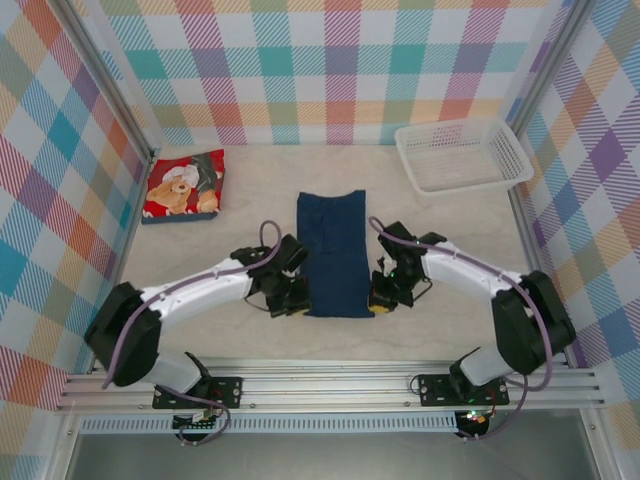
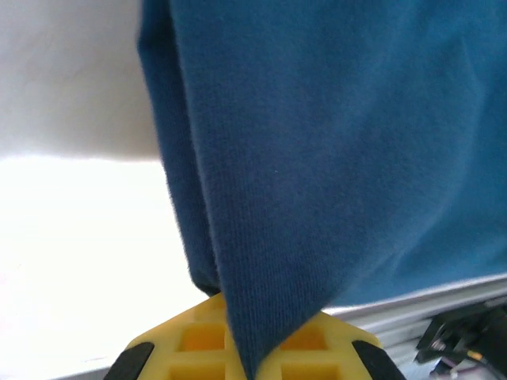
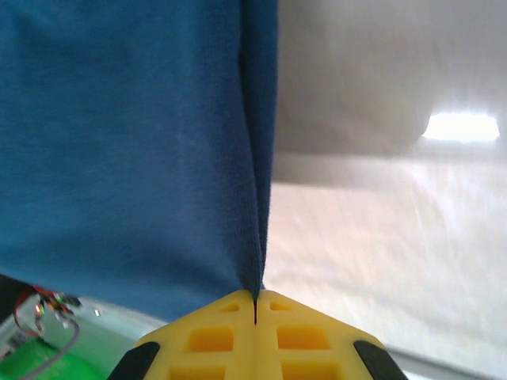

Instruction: Fold and stack the t-shirts

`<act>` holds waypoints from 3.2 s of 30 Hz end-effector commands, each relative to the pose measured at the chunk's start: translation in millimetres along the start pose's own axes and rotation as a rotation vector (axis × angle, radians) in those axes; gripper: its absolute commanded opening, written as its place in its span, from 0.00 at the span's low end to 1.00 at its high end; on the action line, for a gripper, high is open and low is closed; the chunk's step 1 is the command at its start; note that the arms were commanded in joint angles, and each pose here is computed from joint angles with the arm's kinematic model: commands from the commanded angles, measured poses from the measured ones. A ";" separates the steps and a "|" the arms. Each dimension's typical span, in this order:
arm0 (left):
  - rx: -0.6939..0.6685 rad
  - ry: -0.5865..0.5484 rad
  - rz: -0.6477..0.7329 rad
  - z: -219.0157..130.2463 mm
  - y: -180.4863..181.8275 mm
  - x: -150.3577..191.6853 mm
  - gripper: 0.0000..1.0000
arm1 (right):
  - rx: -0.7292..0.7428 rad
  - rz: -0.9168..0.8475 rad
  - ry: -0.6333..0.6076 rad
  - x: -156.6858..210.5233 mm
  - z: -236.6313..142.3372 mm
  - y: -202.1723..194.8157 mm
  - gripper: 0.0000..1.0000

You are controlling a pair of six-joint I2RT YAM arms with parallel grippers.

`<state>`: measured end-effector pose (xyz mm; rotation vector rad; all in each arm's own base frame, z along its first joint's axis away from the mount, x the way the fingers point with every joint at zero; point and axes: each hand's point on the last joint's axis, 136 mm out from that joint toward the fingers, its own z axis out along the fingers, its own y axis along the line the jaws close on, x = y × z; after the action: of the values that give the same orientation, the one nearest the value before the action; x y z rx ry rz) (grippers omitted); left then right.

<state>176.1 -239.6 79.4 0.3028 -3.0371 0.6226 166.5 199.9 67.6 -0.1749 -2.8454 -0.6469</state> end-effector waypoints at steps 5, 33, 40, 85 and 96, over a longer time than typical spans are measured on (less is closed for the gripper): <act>0.024 0.052 -0.076 -26.1 11.5 33.6 0.00 | -0.052 0.028 0.121 51.3 -29.6 10.2 0.00; 0.140 -0.148 -0.142 -68.0 -81.5 -180.2 0.01 | -0.093 0.147 -0.184 -161.7 -114.5 82.3 0.00; 0.131 -0.179 -0.179 -53.8 -79.4 -229.0 0.02 | -0.044 0.215 -0.203 -209.0 -106.5 72.0 0.00; 0.017 -0.195 -0.192 13.8 -52.1 -285.8 0.31 | -0.062 0.032 -0.311 -314.6 -36.5 75.7 0.12; 0.018 -0.299 -0.164 -26.8 -63.2 -289.6 0.41 | -0.059 0.027 -0.423 -327.5 -71.4 86.6 0.32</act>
<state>471.7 -235.5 65.0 0.6985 -3.1636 0.5918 507.1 228.2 56.3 -0.3872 -3.1593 -0.7547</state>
